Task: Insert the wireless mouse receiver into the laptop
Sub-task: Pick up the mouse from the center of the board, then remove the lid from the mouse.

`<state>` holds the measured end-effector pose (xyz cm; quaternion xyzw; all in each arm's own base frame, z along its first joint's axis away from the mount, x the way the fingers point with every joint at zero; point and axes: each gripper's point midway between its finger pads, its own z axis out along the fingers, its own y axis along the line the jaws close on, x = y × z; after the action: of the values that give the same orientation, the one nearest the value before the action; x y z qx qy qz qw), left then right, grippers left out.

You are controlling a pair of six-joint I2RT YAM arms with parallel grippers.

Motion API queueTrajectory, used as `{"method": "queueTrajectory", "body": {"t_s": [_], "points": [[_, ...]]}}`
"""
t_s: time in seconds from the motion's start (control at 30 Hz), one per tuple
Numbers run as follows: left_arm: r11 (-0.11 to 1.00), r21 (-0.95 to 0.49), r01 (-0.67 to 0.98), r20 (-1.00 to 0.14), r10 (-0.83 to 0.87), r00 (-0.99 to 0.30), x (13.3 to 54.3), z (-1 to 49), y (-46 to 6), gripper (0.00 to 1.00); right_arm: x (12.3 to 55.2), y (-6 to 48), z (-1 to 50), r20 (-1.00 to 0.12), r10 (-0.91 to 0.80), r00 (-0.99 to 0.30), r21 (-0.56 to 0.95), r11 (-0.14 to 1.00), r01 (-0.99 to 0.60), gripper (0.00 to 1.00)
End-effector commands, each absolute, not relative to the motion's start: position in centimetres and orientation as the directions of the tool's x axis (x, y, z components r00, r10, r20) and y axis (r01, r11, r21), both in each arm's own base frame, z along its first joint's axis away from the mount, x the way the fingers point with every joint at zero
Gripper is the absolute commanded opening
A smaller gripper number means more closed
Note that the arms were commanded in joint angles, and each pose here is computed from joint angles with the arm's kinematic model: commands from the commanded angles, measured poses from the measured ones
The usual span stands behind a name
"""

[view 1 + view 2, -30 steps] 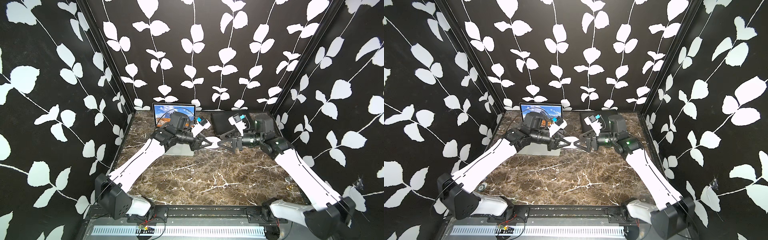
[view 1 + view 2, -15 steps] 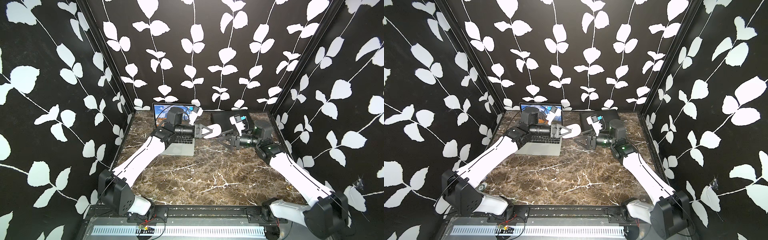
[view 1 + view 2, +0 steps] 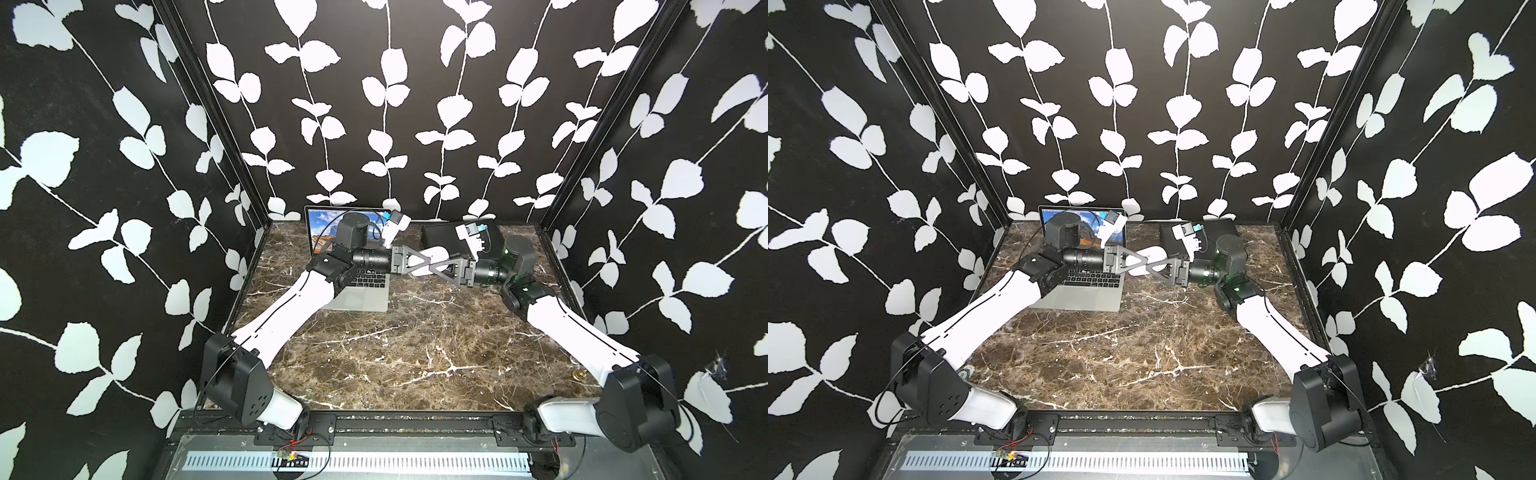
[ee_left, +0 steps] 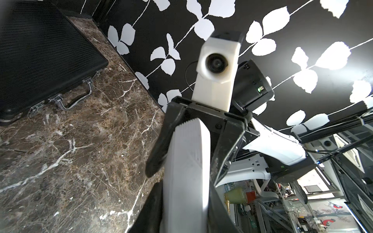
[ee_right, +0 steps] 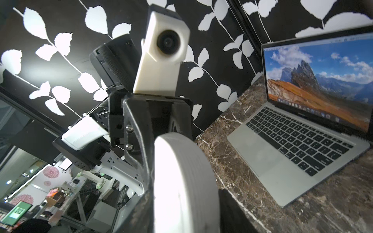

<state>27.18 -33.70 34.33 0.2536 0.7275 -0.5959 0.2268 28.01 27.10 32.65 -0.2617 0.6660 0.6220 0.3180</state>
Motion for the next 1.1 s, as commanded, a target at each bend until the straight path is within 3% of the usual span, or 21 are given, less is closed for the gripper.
{"method": "queueTrajectory", "body": {"t_s": [0.0, 0.3, 1.07], "points": [[0.099, -0.749, 0.655, -0.643, 0.133, -0.754, 25.9, 34.7, -33.9, 0.19, 28.1, 26.8, 33.2, -0.769, 0.063, -0.636, 0.639, 0.076, -0.766, 0.45], [0.12, -0.756, 0.644, -0.624, 0.165, -0.764, 25.7, 33.8, -33.5, 0.19, 28.1, 25.4, 32.7, -0.785, 0.046, -0.618, 0.617, 0.158, -0.771, 0.63], [0.129, -0.765, 0.631, -0.613, 0.156, -0.775, 26.5, 33.9, -33.9, 0.19, 26.1, 26.9, 31.9, -0.786, -0.075, -0.614, 0.604, 0.119, -0.788, 0.58]]}}
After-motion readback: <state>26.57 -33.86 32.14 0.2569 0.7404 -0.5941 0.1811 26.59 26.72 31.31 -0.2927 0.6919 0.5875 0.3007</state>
